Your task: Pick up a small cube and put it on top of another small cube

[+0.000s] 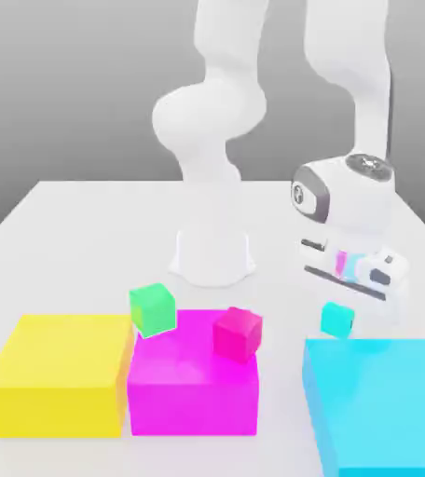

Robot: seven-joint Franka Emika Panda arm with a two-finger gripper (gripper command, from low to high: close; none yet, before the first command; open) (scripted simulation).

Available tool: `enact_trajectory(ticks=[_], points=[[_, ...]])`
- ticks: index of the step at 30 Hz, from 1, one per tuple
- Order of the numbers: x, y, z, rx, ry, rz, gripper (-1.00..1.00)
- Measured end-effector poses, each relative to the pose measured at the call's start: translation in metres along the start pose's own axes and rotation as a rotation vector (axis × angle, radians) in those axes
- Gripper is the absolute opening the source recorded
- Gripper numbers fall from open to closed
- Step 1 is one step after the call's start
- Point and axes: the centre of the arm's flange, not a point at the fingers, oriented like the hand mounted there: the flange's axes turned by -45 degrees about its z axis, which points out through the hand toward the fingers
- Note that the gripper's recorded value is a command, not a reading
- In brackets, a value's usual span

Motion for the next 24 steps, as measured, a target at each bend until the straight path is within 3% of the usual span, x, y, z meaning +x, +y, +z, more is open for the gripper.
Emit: enact_trajectory(ticks=[12,24], points=[[0.002,0.002,-0.019,0.032,0.032,-0.001,-1.0],[0.004,0.0,-0.051,-0.023,-0.007,-0.009,-1.0]])
